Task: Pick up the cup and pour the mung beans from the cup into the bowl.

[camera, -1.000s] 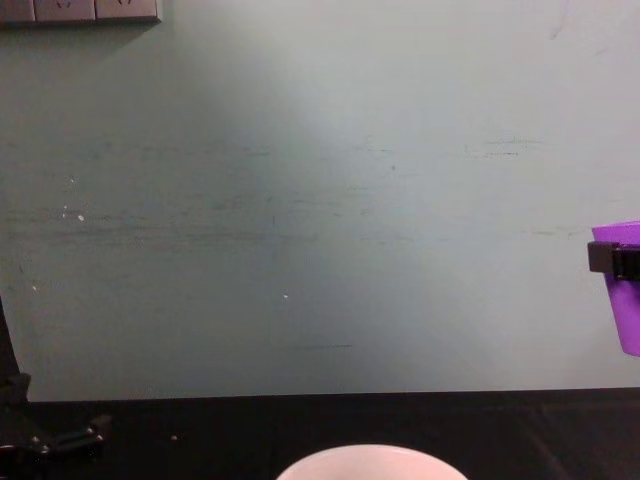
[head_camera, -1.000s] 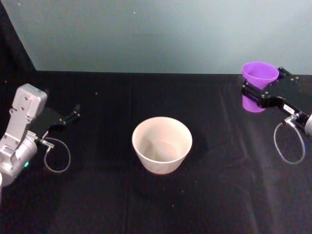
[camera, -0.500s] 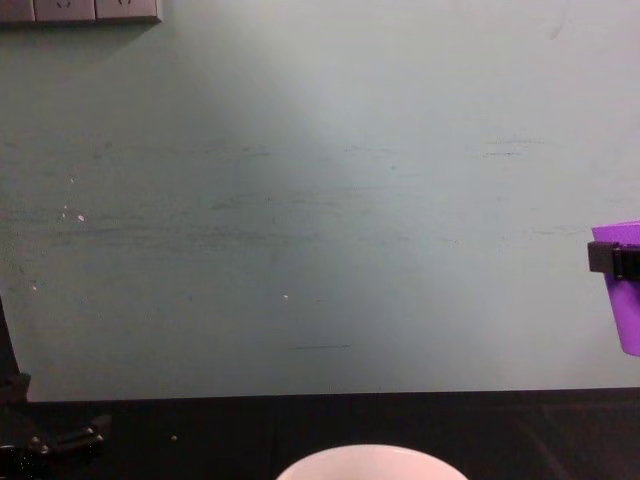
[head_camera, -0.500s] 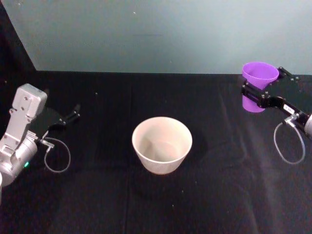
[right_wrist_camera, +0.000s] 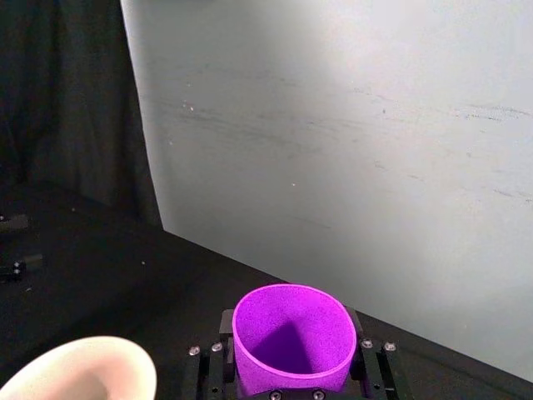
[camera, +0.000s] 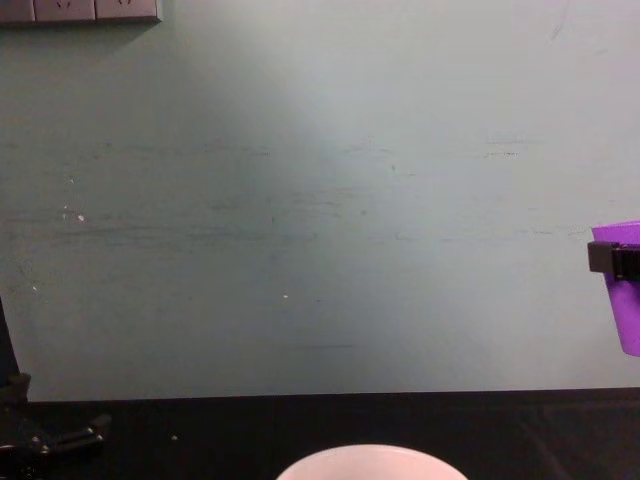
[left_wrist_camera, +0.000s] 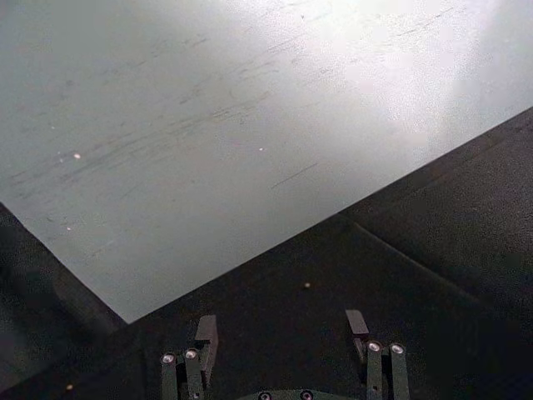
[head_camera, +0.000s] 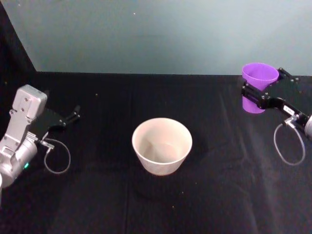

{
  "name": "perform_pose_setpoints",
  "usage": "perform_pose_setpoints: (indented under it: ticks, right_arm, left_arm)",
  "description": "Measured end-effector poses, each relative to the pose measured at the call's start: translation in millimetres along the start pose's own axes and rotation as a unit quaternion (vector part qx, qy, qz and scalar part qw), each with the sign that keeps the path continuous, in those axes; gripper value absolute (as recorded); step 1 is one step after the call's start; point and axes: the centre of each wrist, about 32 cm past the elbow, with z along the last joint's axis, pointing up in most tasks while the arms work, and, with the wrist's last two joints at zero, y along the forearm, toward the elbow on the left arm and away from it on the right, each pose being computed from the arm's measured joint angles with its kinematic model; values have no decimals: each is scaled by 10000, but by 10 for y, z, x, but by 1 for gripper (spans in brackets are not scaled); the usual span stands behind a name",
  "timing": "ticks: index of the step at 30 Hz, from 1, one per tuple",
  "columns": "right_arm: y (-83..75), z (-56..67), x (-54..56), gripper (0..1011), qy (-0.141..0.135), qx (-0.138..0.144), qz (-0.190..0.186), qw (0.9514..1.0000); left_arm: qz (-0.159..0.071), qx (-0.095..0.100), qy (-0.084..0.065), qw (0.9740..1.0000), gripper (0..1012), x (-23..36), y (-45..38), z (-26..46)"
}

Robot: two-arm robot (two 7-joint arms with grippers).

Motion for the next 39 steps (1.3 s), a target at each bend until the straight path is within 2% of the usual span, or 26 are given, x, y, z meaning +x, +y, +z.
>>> perform_pose_setpoints:
  ticks: [39]
  right_arm:
    - [0,0,0,742,0,0,0,10000]
  left_arm:
    - [0,0,0,10000,1000,0,0,0]
